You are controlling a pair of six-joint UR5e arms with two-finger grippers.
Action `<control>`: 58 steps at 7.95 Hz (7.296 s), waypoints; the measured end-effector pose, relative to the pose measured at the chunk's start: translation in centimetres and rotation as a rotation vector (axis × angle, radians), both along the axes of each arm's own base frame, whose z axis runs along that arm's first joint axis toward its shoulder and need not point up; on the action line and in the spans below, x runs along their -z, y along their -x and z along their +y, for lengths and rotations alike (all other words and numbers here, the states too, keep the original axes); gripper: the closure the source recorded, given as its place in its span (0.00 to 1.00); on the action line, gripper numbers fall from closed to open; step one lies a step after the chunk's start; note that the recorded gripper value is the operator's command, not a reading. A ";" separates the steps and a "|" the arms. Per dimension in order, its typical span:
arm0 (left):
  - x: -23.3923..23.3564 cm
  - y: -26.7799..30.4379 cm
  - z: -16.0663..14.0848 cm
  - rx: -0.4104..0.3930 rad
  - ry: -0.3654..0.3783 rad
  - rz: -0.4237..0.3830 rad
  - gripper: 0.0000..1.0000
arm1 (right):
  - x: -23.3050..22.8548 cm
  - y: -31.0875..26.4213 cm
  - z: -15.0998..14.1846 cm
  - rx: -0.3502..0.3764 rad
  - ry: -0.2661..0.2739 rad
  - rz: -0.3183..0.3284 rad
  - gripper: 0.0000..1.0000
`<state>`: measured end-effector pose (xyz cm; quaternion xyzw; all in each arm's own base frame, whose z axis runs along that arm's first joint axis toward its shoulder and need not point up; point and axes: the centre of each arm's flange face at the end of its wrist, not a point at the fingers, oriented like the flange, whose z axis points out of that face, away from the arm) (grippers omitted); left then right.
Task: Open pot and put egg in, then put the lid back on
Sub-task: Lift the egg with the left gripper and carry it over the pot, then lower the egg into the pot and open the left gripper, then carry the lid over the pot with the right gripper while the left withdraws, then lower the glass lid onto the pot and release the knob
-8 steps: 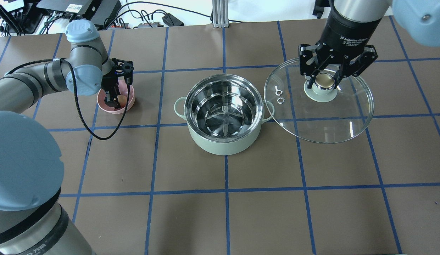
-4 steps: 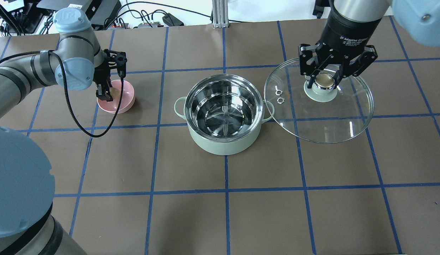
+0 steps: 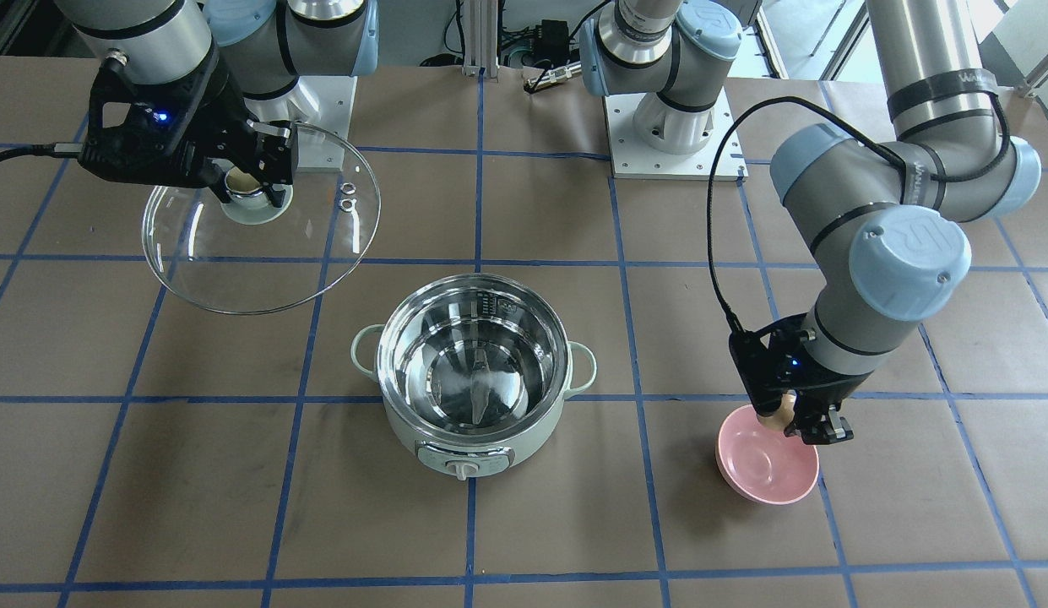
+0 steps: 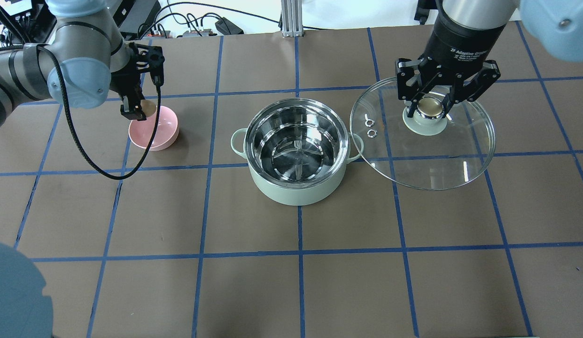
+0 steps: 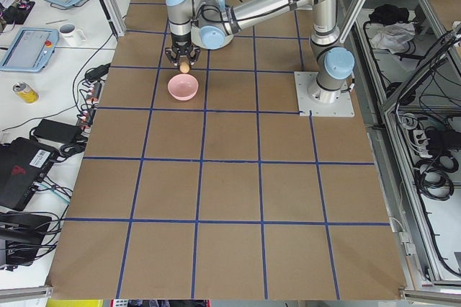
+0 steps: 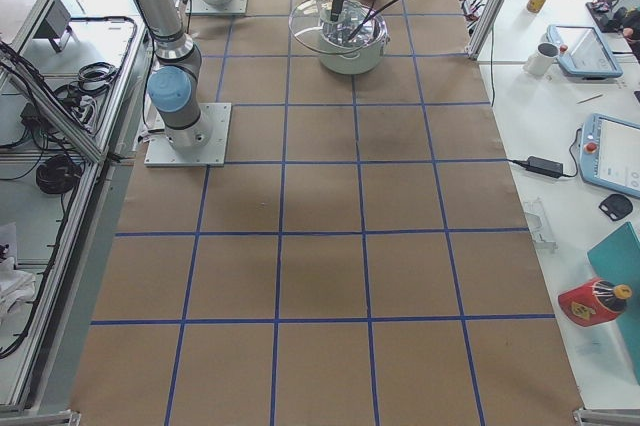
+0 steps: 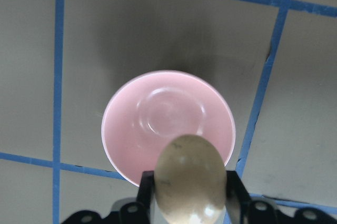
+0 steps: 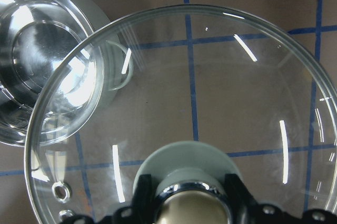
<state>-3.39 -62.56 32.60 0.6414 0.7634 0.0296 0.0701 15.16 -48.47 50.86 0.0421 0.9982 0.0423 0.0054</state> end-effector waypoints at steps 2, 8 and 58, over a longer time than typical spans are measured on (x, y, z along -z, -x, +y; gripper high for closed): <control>-4.5 7.3 2.2 0.074 0.068 0.004 1.00 | 0.0 0.0 0.0 0.000 -0.001 0.000 0.73; -6.0 27.3 9.8 0.228 0.104 0.163 1.00 | 0.1 0.0 0.0 0.000 -0.002 0.000 0.73; -13.5 10.0 12.5 -1.182 0.020 0.121 0.00 | 16.2 -22.4 -6.4 0.022 0.100 0.031 0.51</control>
